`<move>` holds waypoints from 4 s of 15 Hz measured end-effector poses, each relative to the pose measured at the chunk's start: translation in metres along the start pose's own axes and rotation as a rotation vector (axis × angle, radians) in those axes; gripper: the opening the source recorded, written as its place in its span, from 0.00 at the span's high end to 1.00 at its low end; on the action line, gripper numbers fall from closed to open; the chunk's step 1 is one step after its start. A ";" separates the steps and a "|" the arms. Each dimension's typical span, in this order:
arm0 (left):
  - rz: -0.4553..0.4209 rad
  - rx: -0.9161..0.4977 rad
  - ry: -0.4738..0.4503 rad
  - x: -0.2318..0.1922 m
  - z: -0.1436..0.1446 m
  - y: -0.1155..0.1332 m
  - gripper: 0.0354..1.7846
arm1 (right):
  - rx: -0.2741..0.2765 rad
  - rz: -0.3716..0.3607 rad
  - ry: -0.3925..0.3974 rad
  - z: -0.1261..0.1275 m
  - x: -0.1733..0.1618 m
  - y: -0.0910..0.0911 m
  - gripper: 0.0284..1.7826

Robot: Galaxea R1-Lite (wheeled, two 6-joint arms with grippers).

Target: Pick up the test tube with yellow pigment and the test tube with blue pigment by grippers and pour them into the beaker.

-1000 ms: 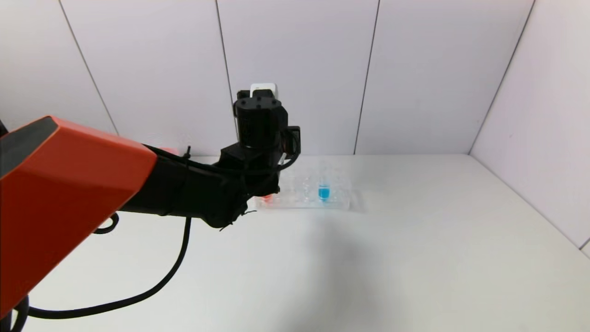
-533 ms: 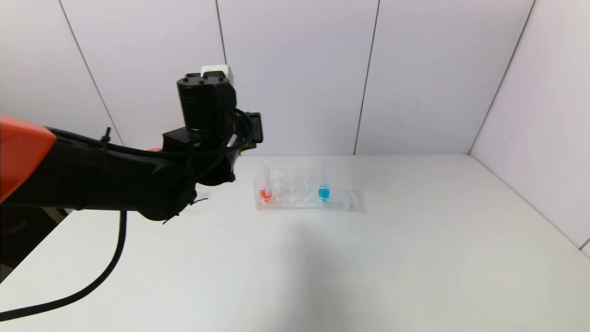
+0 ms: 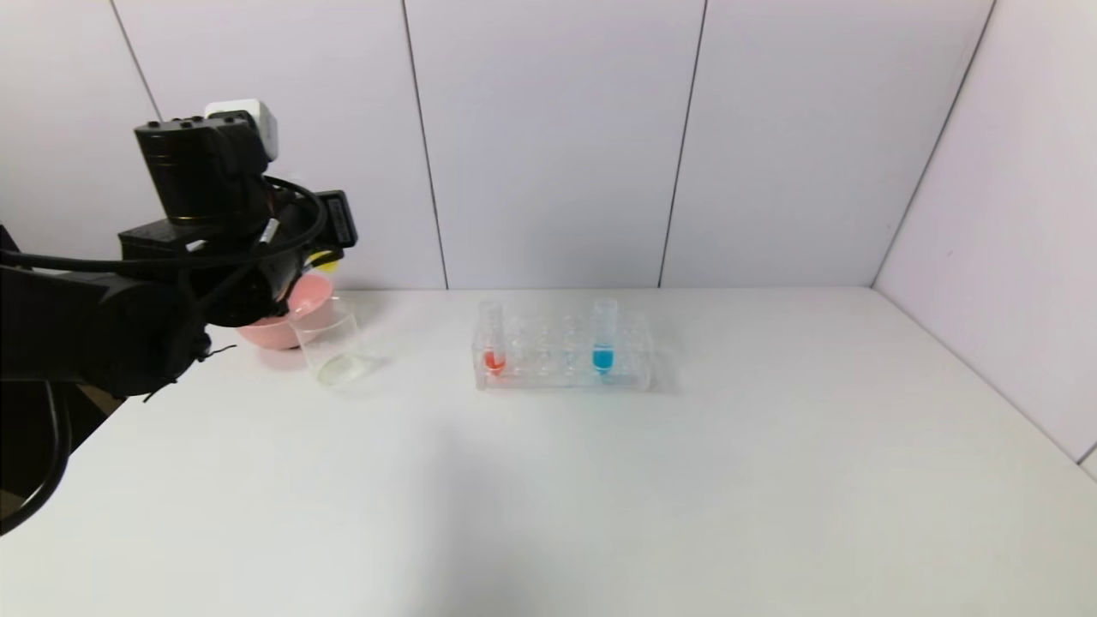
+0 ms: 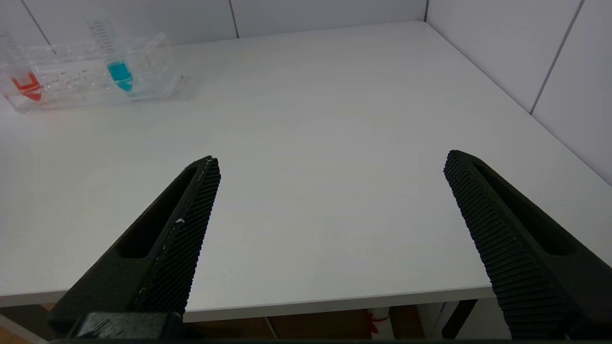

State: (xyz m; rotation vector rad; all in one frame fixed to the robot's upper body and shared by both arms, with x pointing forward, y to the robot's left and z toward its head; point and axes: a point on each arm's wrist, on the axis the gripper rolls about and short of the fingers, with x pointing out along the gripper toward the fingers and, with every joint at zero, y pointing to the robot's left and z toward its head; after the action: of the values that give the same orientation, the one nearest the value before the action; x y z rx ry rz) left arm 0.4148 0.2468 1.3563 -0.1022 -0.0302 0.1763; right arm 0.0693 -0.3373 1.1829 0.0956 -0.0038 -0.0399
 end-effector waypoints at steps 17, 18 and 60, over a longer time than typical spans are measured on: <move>0.061 0.023 0.003 0.000 0.015 0.124 0.71 | 0.000 0.000 0.000 0.000 0.000 0.000 0.04; 0.054 0.025 0.006 0.001 0.014 0.127 0.71 | 0.000 0.000 0.000 0.000 0.000 0.000 0.04; -0.423 0.484 0.127 0.038 0.036 0.182 0.71 | 0.000 0.000 0.000 0.000 0.000 0.000 0.04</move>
State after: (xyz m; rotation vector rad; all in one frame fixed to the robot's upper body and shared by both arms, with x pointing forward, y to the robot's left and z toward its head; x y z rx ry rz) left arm 0.4191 0.4357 1.3738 0.3753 0.1174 -0.2480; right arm 0.0693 -0.3373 1.1830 0.0958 -0.0042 -0.0394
